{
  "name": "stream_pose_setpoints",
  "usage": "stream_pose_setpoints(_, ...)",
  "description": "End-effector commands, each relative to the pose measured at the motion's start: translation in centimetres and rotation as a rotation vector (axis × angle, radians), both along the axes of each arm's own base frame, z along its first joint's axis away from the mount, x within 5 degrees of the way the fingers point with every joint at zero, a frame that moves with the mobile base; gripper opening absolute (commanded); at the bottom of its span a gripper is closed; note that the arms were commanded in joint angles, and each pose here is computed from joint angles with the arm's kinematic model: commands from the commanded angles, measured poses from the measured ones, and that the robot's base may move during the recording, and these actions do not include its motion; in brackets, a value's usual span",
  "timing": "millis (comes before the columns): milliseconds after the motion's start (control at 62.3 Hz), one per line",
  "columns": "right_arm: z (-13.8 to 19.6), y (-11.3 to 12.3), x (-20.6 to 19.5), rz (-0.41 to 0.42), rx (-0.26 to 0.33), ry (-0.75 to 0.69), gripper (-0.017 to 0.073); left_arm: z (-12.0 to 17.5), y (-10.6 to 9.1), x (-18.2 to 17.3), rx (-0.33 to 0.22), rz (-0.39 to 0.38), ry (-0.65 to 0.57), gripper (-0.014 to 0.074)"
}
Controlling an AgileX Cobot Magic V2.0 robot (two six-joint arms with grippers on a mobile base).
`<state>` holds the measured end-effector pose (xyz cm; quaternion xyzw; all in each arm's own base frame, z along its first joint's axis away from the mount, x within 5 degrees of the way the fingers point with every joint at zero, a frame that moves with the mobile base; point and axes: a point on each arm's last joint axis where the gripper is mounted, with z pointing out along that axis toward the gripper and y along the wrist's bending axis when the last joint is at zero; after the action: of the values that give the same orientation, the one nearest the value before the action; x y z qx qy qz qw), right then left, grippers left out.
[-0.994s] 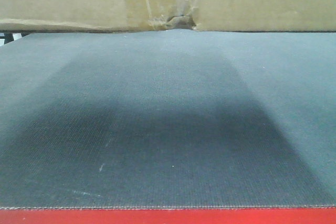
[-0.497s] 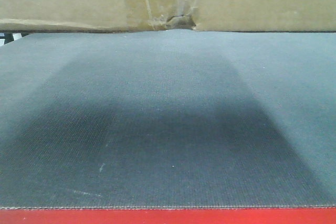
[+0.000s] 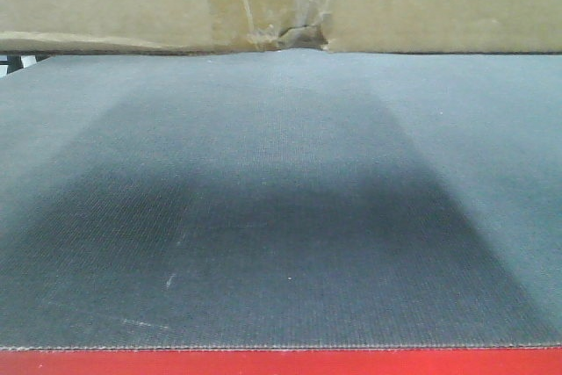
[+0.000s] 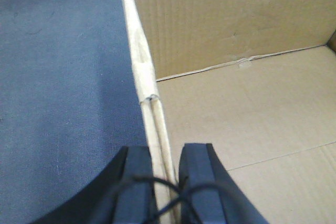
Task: Grab carton from right shelf to conveyor
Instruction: 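Lower the held carton onto the grey conveyor belt, then open both grippers and release the carton walls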
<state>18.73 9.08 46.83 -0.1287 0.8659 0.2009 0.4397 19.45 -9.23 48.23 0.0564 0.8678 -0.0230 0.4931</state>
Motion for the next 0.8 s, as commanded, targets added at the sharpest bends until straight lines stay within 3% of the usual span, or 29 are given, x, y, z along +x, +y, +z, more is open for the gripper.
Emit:
stream_pose_setpoints(0,1.2,0.0,-0.3,0.005,0.046,-0.091,-0.0067,0.7,0.3,0.0,0.038,-0.003,-0.072,-0.0017)
stream_pose_setpoints(209,1.5,0.0,0.1,-0.009,0.061,-0.133,-0.0067,1.0,-0.1,0.7,0.037,-0.025,-0.132,-0.0017)
stream_pose_setpoints(417,-0.5,0.4,3.3,-0.048,-0.068,-0.102,-0.0067,-0.5,-1.0,4.4,0.062,-0.007,-0.135,-0.0017)
stream_pose_setpoints(786,-6.5,3.1,11.5,-0.066,-0.177,-0.035,-0.0067,-7.1,-1.9,12.9,0.103,0.046,0.006,-0.0017)
